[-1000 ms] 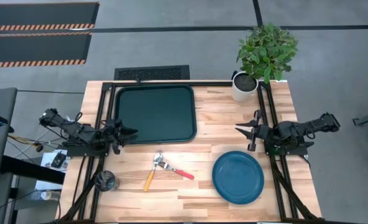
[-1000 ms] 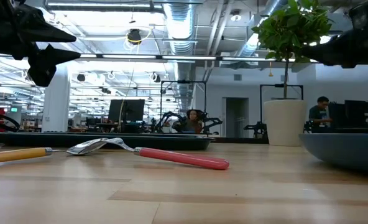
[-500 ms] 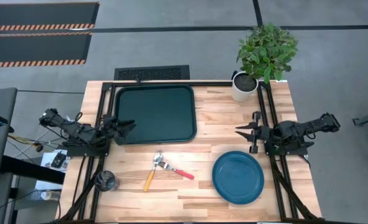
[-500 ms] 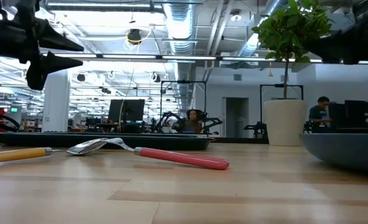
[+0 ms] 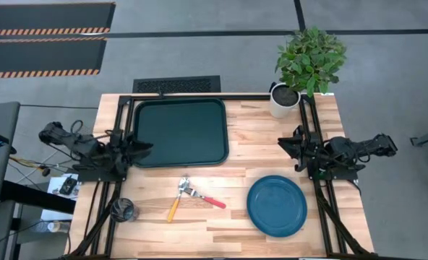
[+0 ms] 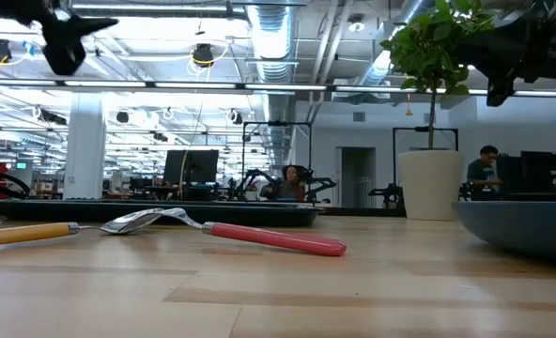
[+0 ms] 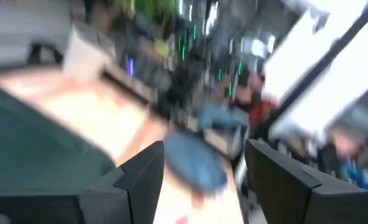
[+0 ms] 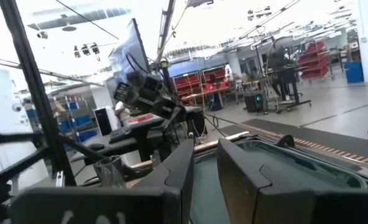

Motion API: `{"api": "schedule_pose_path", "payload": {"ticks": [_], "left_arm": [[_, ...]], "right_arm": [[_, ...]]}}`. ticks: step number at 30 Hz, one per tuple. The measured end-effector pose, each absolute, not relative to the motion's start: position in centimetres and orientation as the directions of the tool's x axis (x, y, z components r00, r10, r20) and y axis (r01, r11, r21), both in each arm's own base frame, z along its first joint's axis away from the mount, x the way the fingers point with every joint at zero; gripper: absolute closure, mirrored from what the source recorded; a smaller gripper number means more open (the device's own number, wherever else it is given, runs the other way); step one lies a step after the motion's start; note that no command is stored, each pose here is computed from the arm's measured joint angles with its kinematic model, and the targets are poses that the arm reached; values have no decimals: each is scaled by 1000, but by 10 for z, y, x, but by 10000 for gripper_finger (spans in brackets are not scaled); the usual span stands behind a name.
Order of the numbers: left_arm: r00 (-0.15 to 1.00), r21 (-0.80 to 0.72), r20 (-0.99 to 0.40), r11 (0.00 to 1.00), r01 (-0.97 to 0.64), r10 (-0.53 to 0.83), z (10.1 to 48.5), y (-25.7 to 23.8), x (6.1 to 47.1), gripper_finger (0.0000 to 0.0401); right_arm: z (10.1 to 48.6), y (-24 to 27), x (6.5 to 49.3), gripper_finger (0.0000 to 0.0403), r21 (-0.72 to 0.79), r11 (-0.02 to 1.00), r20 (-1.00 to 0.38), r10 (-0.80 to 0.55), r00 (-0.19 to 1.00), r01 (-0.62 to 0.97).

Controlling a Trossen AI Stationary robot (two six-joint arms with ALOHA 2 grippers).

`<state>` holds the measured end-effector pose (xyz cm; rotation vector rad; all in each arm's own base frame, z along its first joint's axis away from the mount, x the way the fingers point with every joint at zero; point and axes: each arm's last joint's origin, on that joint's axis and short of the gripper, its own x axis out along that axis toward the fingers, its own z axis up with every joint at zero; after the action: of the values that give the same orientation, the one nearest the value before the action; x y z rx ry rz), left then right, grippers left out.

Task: Pick and place plate/cup/fork/spoon on tray
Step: Put the blue glass on the black tray

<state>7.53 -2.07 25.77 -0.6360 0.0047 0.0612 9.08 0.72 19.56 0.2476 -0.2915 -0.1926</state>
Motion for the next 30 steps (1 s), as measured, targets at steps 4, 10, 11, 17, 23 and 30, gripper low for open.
{"api": "schedule_pose_path", "payload": {"ticks": [4,10,11,17,23,30], "left_arm": [[951,-612,-309,770,-182,-21,279,-24,76,191],[674,-481,-731,785,-391,-112,295,-35,87,191],[610,-455,-780,794,-403,-137,296,-38,88,191],[407,-372,-889,850,-373,-210,287,-52,102,191],[293,-345,-917,905,-249,-269,281,-64,106,191],[251,-328,-925,933,-148,-286,279,-78,98,191]], "right_arm": [[195,7,91,306,272,947,254,-242,936,171],[194,7,91,306,267,947,238,-244,940,178],[193,7,91,306,267,947,234,-243,941,179],[193,7,91,306,265,947,230,-243,942,180],[193,7,91,306,264,948,229,-243,943,180],[193,7,91,306,261,948,223,-242,944,182]]}}
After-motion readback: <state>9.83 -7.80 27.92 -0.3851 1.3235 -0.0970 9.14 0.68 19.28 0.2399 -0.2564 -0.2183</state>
